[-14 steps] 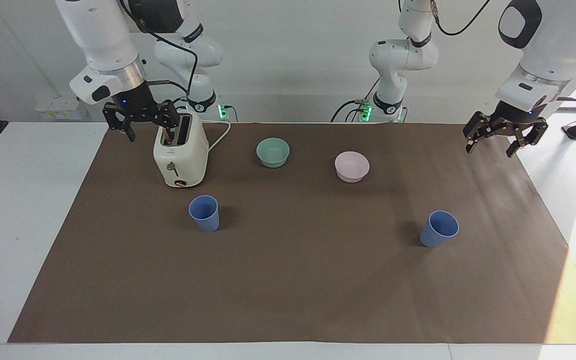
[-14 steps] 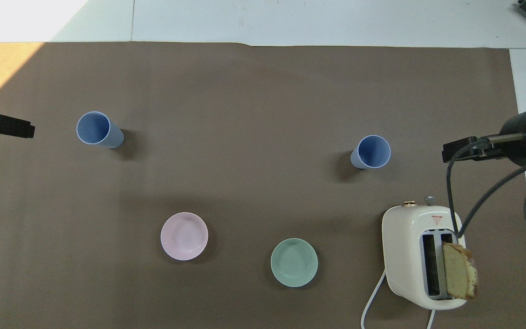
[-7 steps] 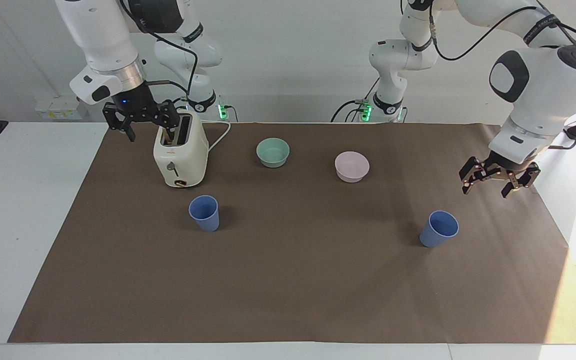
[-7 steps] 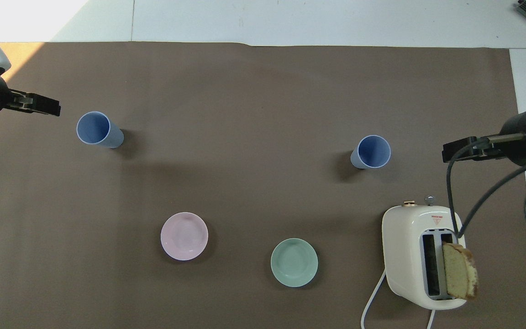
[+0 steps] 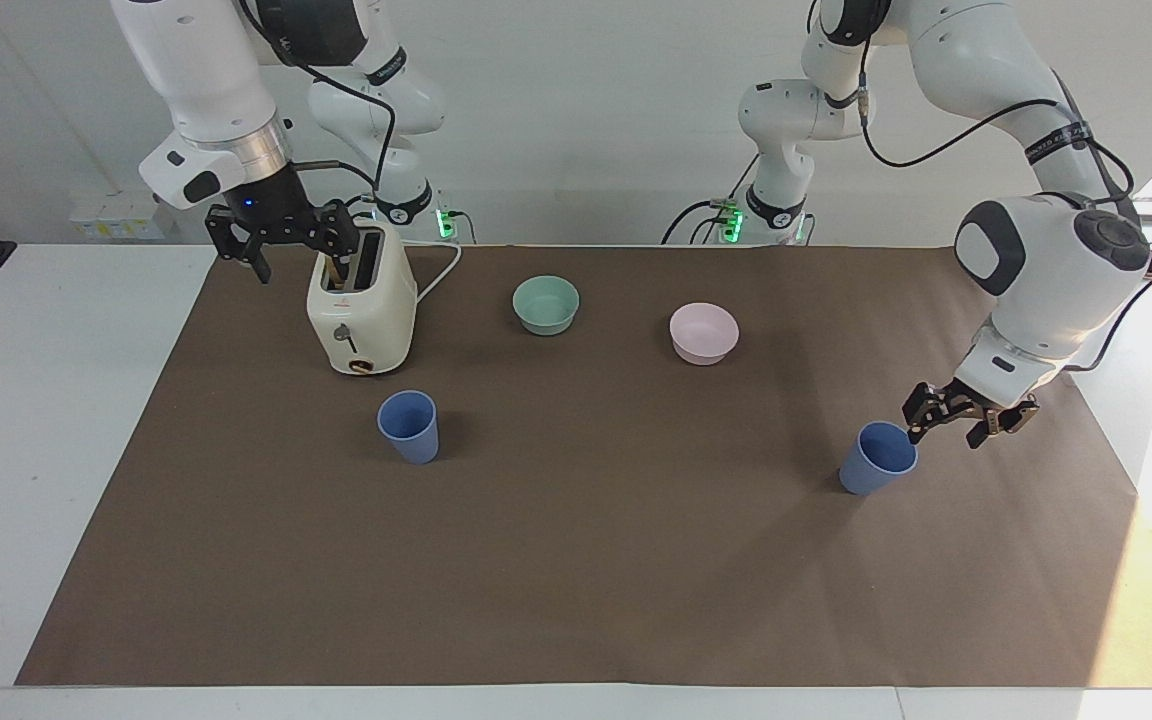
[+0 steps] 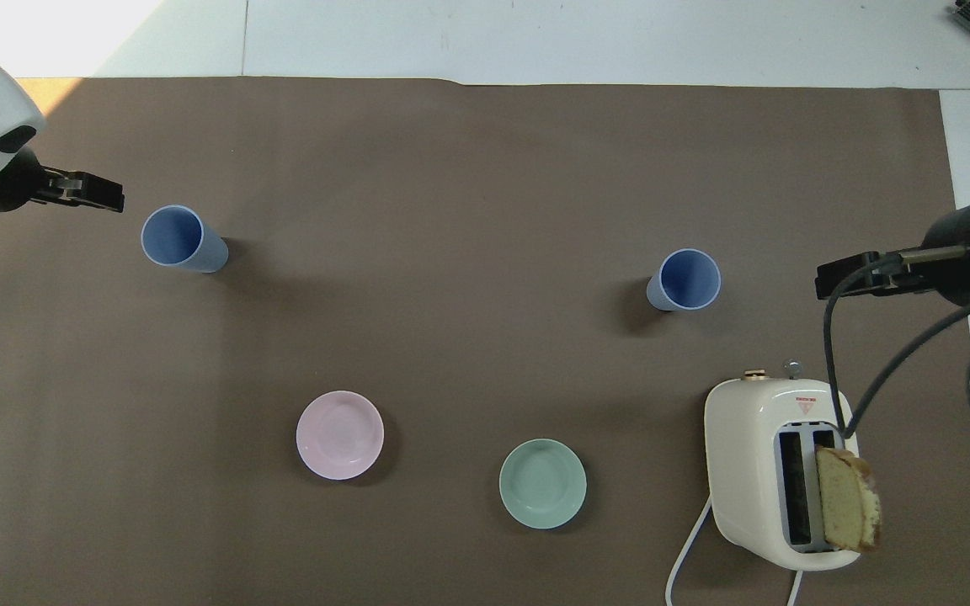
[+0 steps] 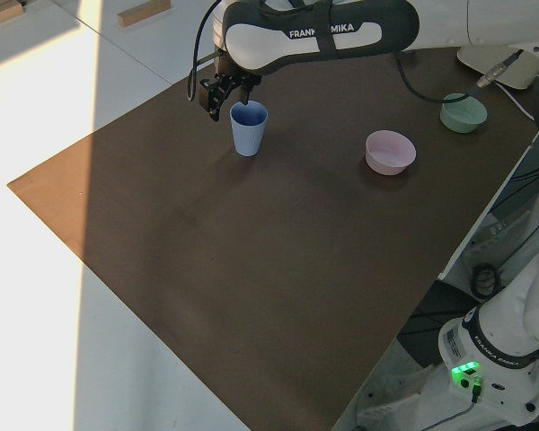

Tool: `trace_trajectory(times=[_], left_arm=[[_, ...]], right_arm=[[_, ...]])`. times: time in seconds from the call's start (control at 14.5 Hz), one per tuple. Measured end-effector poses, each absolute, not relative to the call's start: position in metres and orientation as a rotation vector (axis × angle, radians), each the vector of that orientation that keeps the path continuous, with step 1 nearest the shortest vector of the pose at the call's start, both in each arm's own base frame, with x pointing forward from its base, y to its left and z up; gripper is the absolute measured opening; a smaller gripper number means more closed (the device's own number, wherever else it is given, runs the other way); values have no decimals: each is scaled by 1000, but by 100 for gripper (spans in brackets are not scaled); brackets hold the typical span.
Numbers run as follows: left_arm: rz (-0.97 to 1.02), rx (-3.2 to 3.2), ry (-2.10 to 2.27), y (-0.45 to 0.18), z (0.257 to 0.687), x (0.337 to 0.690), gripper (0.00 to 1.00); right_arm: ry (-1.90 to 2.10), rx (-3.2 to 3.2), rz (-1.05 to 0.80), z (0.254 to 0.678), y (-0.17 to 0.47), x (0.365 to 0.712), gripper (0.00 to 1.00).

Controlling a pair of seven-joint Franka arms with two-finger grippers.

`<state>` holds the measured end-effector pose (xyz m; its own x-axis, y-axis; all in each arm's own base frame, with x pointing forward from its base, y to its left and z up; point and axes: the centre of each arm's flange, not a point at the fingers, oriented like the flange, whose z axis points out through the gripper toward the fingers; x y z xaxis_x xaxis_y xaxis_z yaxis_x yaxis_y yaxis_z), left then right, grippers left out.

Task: Stack blue cups with both arms
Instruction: 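Close the left gripper on the rim of the blue cup, then carry the blue cup with the left gripper toward the table center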

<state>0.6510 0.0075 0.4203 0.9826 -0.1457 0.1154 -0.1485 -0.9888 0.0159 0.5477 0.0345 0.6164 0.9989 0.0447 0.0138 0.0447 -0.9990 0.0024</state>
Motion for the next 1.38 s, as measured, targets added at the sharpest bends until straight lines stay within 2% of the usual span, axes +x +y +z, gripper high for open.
trace_trajectory(times=[0.07, 0.21, 0.48, 0.55, 0.83, 0.9, 1.11, 1.38], left_arm=[[173, 3102, -228, 7, 412, 649, 81], [145, 3101, -226, 6, 398, 643, 72], [156, 3099, -165, 1, 368, 634, 67], [157, 3098, -148, 0, 365, 632, 60], [162, 3095, -139, -2, 367, 632, 8], [166, 3088, -142, -6, 370, 632, 4], [137, 3080, -184, -42, 370, 629, 4], [117, 3069, -88, -137, 371, 615, 4]], right_arm=[[70, 3139, 22, 616, 35, 548, 100], [70, 3139, 22, 616, 35, 548, 100], [70, 3139, 22, 616, 35, 548, 100], [70, 3139, 22, 616, 35, 548, 100], [70, 3139, 22, 616, 35, 548, 100], [70, 3139, 22, 616, 35, 548, 100], [70, 3139, 22, 616, 35, 548, 100], [70, 3139, 22, 616, 35, 548, 100]])
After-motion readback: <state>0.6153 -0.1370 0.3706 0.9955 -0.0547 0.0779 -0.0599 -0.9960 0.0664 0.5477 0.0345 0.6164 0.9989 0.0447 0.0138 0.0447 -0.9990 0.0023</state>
